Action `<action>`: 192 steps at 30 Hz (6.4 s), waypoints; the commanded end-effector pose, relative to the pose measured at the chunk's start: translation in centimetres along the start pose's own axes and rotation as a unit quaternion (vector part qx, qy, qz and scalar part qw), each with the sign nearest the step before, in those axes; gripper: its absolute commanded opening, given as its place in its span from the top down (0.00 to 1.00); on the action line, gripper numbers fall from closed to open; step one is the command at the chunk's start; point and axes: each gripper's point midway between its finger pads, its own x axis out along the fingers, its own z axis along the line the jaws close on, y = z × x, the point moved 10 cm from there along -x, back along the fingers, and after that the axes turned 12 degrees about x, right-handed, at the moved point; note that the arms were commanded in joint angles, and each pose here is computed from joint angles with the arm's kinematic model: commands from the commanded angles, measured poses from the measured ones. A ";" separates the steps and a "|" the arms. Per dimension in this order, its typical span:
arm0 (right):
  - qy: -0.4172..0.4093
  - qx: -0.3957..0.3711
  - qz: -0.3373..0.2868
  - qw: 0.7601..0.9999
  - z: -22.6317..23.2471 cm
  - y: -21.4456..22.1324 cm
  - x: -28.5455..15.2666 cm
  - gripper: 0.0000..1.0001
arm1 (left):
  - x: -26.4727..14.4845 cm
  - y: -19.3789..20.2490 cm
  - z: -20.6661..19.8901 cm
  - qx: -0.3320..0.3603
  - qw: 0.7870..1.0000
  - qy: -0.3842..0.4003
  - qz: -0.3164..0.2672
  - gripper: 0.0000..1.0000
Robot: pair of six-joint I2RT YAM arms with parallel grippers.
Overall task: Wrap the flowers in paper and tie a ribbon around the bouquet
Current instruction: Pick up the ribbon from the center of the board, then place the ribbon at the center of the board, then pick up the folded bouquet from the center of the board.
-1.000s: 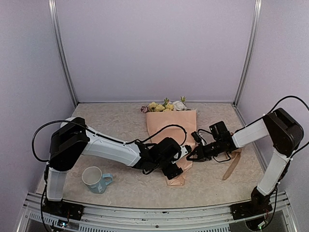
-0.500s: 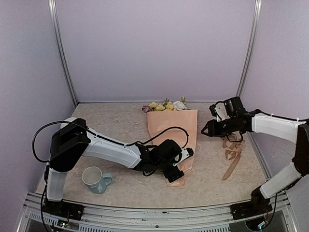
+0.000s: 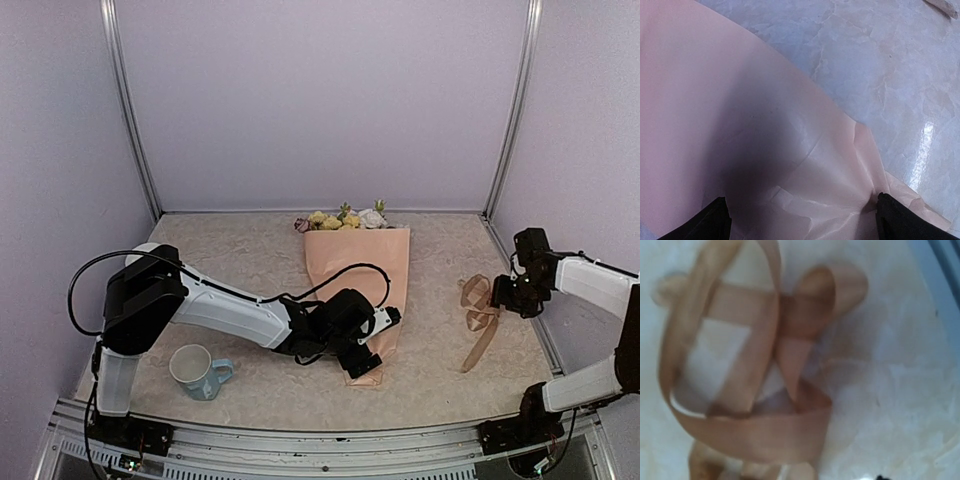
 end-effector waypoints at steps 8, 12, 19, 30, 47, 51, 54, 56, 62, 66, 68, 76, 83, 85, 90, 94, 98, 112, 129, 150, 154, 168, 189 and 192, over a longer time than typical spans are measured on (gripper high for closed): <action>-0.058 0.089 0.016 0.994 -1.9 0.5 2.0 0.74 | 0.6 3.2 -1.8 0.024 0.997 0.042 0.062 0.01; -0.068 0.091 0.038 0.993 -2.1 1.6 2.6 0.70 | 0.6 3.2 -1.7 0.024 0.997 0.042 0.061 0.01; -0.050 0.096 0.042 0.993 -2.5 2.3 4.2 0.70 | 0.5 3.2 -1.6 0.022 0.997 0.042 0.061 0.01; -0.103 0.068 0.082 0.989 -1.6 2.5 5.7 1.00 | 0.4 3.2 -1.6 0.020 0.997 0.043 0.062 0.01; -0.469 -0.141 -0.383 0.783 7.4 -14.4 -35.1 1.00 | 1.1 4.1 -2.1 0.021 0.995 0.052 0.078 0.01; -0.516 -0.117 -0.341 0.777 7.5 -13.4 -32.7 1.00 | 1.2 3.9 -2.0 0.020 0.996 0.053 0.073 0.01; -0.543 -0.091 -0.253 0.796 7.6 -11.9 -27.9 1.00 | 1.4 3.9 -2.0 0.022 0.995 0.054 0.075 0.01; -0.548 -0.065 -0.190 0.812 7.7 -10.1 -24.0 1.00 | 1.4 3.9 -2.1 0.024 0.995 0.056 0.076 0.01; -0.490 -0.027 0.035 0.870 10.7 0.3 -12.1 1.00 | 1.5 4.1 -1.9 0.026 0.995 0.055 0.082 0.01; -0.428 -0.015 0.174 0.887 10.9 7.1 -6.5 1.00 | 1.6 4.1 -2.0 0.026 0.994 0.058 0.083 0.01; -0.408 -0.022 0.216 0.887 10.6 10.7 -4.7 1.00 | 1.7 4.2 -2.1 0.026 0.994 0.060 0.084 0.01; -0.296 -0.112 0.307 0.897 11.0 14.8 -2.2 0.44 | 1.7 4.2 -2.1 0.026 0.994 0.061 0.088 0.01; -0.243 -0.181 0.187 0.934 12.7 8.7 -5.5 0.00 | 1.8 4.2 -2.1 0.026 0.994 0.061 0.089 0.01; -0.224 -0.189 0.157 0.943 13.3 6.9 -6.0 0.00 | 1.8 4.3 -2.1 0.026 0.994 0.062 0.091 0.01; -0.279 -0.187 0.117 0.935 14.8 4.0 -4.5 0.05 | 1.8 4.2 -2.1 0.026 0.994 0.063 0.091 0.01; -0.314 -0.182 0.158 0.918 16.1 3.3 0.1 0.10 | 1.9 4.2 -2.1 0.026 0.994 0.063 0.090 0.01; -0.343 -0.175 0.188 0.904 17.1 3.3 3.3 0.13 | 1.9 4.2 -2.2 0.025 0.994 0.065 0.089 0.01; -0.456 -0.128 0.284 0.834 18.3 8.4 9.2 0.23 | 2.0 4.8 -2.2 0.022 0.993 0.072 0.095 0.01; -0.509 -0.101 0.286 0.805 18.8 9.1 8.4 1.00 | 0.1 3.8 -0.4 0.003 0.998 0.027 0.056 0.01; -0.465 -0.140 0.245 0.839 19.7 7.1 5.8 1.00 | -2.1 -4.5 -1.9 0.037 0.950 0.284 -0.125 0.54; -0.454 -0.148 0.238 0.846 19.9 7.0 5.8 1.00 | -0.7 -5.2 -2.6 0.048 0.958 0.267 -0.093 0.55; -0.454 -0.163 0.235 0.844 20.5 7.3 5.3 1.00 | 3.4 -3.1 -3.6 0.065 0.968 0.242 0.005 0.51; -0.430 -0.183 0.208 0.859 23.0 2.5 2.8 1.00 | -8.6 0.7 -4.3 0.046 0.943 0.322 -0.072 1.00; -0.430 -0.185 0.203 0.860 23.0 1.9 2.2 1.00 | -7.8 3.4 -2.3 -0.020 0.953 0.301 -0.029 1.00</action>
